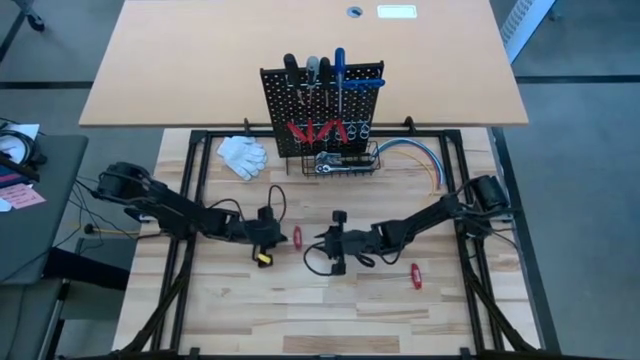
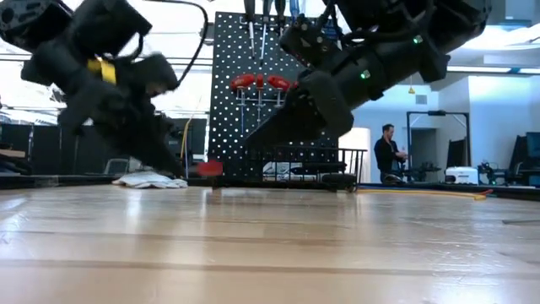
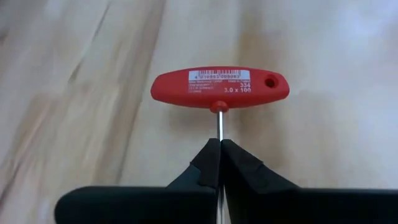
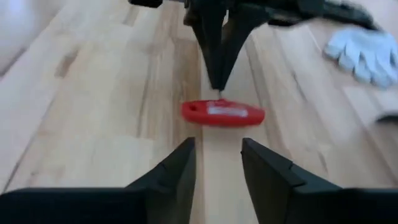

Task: Hang tools onto peg board
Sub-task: Hang the red allen wrench on the pegboard

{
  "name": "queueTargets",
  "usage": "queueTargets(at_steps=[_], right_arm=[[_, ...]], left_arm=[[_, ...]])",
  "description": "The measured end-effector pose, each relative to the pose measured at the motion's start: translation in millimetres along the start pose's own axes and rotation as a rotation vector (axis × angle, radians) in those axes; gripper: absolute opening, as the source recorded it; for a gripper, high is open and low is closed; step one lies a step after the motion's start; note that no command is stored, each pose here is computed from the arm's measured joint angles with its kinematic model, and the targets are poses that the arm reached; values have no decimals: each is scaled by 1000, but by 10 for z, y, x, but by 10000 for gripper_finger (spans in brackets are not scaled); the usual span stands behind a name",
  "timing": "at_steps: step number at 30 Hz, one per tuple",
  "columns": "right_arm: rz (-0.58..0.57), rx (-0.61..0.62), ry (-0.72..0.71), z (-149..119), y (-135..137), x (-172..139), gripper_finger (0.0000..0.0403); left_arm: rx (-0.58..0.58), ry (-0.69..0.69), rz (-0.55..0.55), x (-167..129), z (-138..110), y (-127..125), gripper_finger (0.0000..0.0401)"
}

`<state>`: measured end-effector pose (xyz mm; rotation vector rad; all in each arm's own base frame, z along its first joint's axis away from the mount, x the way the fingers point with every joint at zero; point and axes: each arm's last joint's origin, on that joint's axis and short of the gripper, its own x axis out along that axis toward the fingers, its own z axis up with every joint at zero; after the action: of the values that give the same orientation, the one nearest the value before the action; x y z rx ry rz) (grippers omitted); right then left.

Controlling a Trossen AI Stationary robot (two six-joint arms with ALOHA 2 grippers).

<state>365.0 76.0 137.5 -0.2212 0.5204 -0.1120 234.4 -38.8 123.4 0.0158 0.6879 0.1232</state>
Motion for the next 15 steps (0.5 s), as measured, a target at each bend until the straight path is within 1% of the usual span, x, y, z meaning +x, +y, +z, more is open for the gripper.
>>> queueTargets(at_steps=[3, 4, 8, 10, 12, 15], right_arm=[[-1, -87, -32, 34, -8, 1, 159], [5, -125, -40, 46, -7, 2, 171], [94, -258, -90, 150, 36, 4, 232], [94, -297, -109, 211, 61, -1, 258], [83, -352, -130, 279, 69, -1, 269], [75, -423, -153, 362, 83, -5, 273]], left_arm=[[16, -73, -81, -84, 101, -46, 1], [23, -90, -110, -110, 123, -66, 1], [37, -162, -243, -206, 218, -126, 1], [40, -183, -290, -227, 240, -152, 1], [41, -212, -320, -241, 266, -178, 1], [43, -229, -345, -253, 283, -198, 0]])
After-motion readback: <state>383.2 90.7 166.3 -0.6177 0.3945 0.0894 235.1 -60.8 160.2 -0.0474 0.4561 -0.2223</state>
